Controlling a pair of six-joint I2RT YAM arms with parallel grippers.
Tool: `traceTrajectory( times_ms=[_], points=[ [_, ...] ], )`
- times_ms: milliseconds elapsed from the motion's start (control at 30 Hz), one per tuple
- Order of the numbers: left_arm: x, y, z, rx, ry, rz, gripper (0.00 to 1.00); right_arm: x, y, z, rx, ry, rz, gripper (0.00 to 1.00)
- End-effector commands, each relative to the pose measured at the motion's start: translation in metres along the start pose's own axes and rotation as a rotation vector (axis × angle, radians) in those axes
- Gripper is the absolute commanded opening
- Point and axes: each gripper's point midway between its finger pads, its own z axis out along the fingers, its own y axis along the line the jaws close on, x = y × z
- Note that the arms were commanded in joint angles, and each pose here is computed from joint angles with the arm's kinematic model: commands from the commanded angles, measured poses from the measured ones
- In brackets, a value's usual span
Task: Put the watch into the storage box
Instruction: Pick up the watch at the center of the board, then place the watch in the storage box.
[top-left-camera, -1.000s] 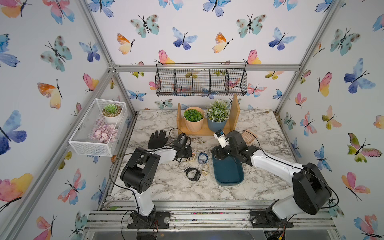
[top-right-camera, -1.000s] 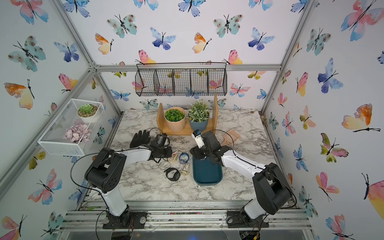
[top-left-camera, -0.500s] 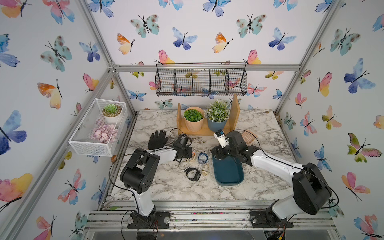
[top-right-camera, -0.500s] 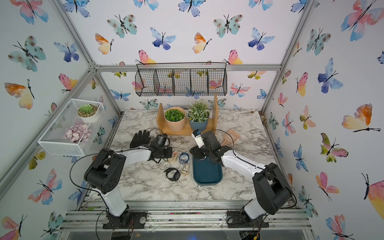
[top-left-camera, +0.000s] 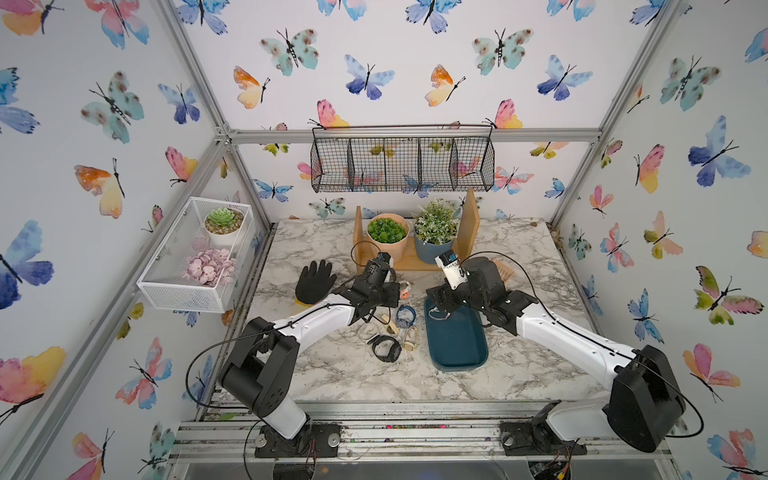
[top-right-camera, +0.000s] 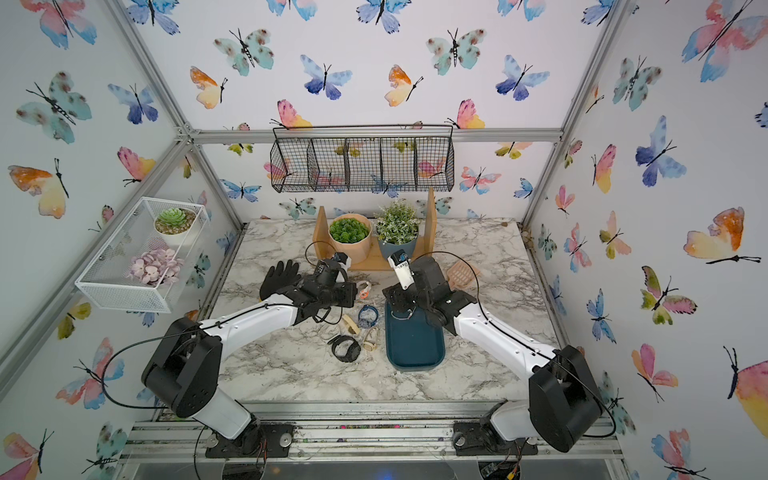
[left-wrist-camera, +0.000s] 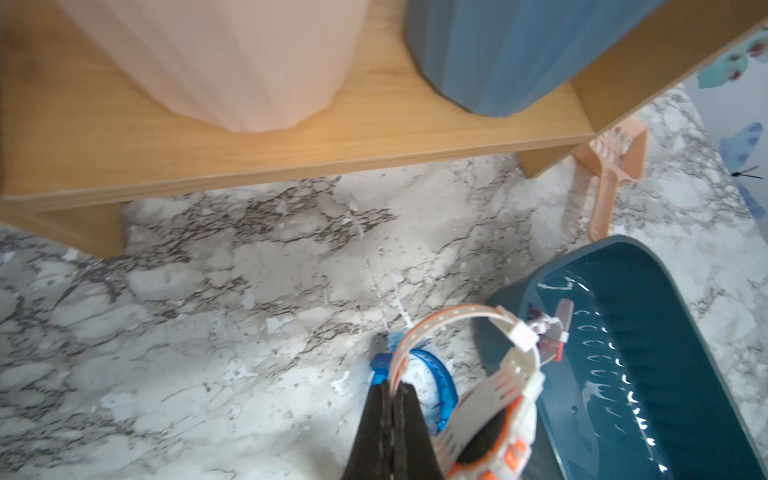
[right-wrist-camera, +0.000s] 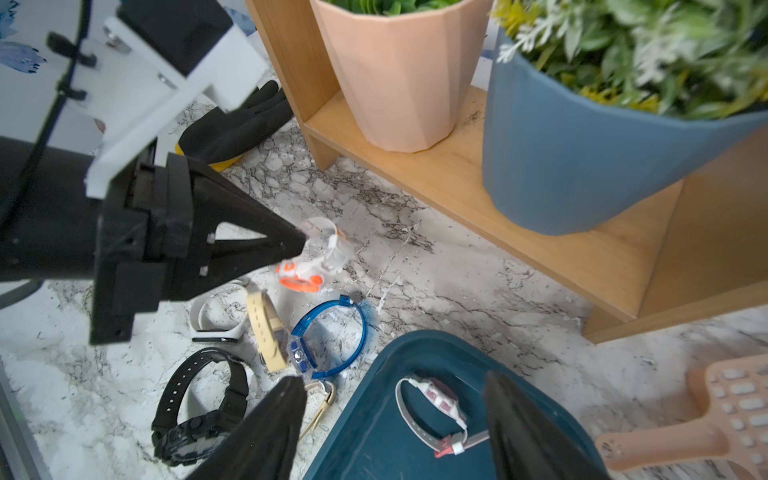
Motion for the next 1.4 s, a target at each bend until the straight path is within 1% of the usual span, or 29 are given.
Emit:
traceTrajectory(
  times_ms=[0,100,300,500,800,933,967,1367],
  points=[
    [-0.001,-0.032,0.001,0.025,-0.006,0.078,0.0,0.004,-0.019,-0.011,0.089,0.03,0.034,0.75],
    [0.006,-0.058,0.009,0.072,0.013,0.1,0.0,0.013,-0.039,-0.018,0.135,0.041,0.096,0.76],
    [0.019,-0.097,0.026,0.133,0.041,0.137,0.0,0.03,-0.075,-0.033,0.198,0.047,0.217,0.76],
    [0.026,-0.118,0.046,0.147,0.056,0.138,0.0,0.046,-0.095,-0.037,0.232,0.065,0.288,0.76],
    [0.032,-0.138,0.074,0.144,0.074,0.163,0.0,0.058,-0.103,-0.034,0.241,0.078,0.31,0.77],
    [0.037,-0.138,0.087,0.121,0.091,0.176,0.01,0.06,-0.101,-0.031,0.226,0.075,0.311,0.77],
    [0.042,-0.134,0.094,0.11,0.106,0.179,0.01,0.063,-0.1,-0.03,0.224,0.075,0.313,0.77],
    [0.049,-0.138,0.119,0.115,0.125,0.2,0.0,0.073,-0.097,-0.025,0.201,0.051,0.324,0.76]
  ],
)
